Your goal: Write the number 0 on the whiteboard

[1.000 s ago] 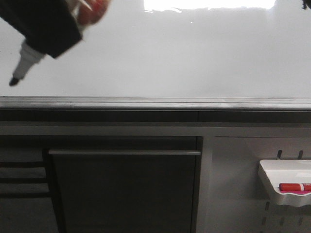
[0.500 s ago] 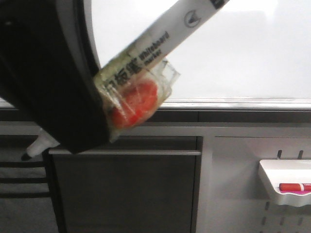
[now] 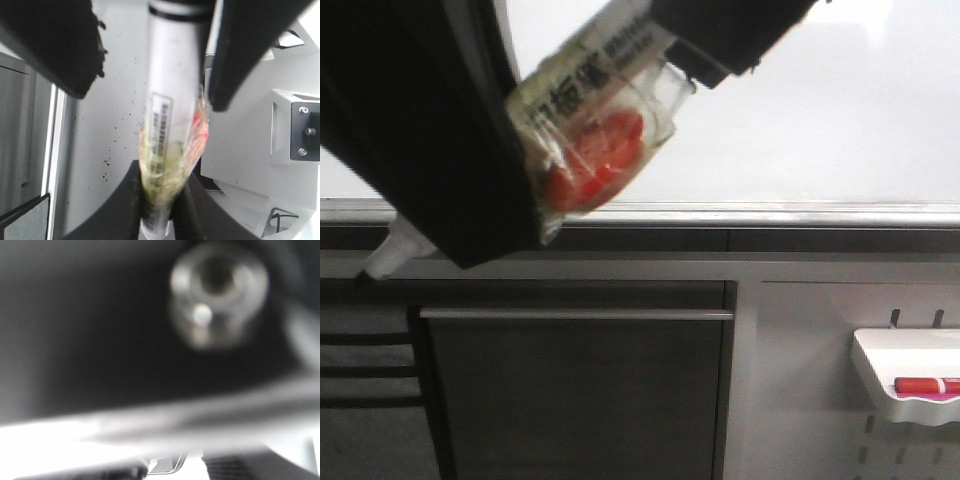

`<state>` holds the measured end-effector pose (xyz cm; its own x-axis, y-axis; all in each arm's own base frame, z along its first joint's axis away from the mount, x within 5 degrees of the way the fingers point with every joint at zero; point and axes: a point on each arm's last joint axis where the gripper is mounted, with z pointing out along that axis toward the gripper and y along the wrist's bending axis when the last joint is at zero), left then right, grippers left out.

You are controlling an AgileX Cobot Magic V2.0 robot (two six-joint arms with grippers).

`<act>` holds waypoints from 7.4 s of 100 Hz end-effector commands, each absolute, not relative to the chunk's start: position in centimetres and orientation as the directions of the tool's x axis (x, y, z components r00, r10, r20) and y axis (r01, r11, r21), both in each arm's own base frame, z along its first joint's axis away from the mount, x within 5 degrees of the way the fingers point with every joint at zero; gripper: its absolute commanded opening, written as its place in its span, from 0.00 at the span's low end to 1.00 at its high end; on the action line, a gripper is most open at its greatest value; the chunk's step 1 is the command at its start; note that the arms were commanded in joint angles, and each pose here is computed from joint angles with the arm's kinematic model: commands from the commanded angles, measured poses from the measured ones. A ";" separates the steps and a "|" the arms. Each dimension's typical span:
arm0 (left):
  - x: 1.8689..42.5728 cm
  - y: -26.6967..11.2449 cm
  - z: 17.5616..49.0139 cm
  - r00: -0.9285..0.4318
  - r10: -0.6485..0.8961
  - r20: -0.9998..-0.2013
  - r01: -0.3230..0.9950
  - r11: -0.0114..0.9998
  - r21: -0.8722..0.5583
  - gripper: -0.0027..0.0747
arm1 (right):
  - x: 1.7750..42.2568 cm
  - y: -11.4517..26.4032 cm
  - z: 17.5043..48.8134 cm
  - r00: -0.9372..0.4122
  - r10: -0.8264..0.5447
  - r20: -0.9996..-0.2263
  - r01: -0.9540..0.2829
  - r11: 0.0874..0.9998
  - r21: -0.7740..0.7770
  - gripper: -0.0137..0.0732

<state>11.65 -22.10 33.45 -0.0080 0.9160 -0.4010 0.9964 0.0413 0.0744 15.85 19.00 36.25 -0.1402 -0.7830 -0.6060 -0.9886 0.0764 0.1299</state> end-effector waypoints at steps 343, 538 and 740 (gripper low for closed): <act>10.6 -8.4 38.9 -0.155 0.270 -0.950 0.662 0.742 0.102 0.59 | 23.3 9.3 38.1 -0.525 -0.170 -0.834 -0.602 0.767 0.222 0.14; 11.7 -9.3 37.6 -0.229 0.355 -0.906 0.684 0.721 0.110 0.59 | 23.2 9.5 42.1 -0.520 -0.395 -0.757 -0.740 0.651 0.169 0.14; 15.2 -21.2 37.0 0.067 0.736 -0.674 0.976 0.091 0.196 0.33 | 14.5 15.5 41.7 -0.090 -0.752 -0.653 -0.988 0.152 -0.038 0.14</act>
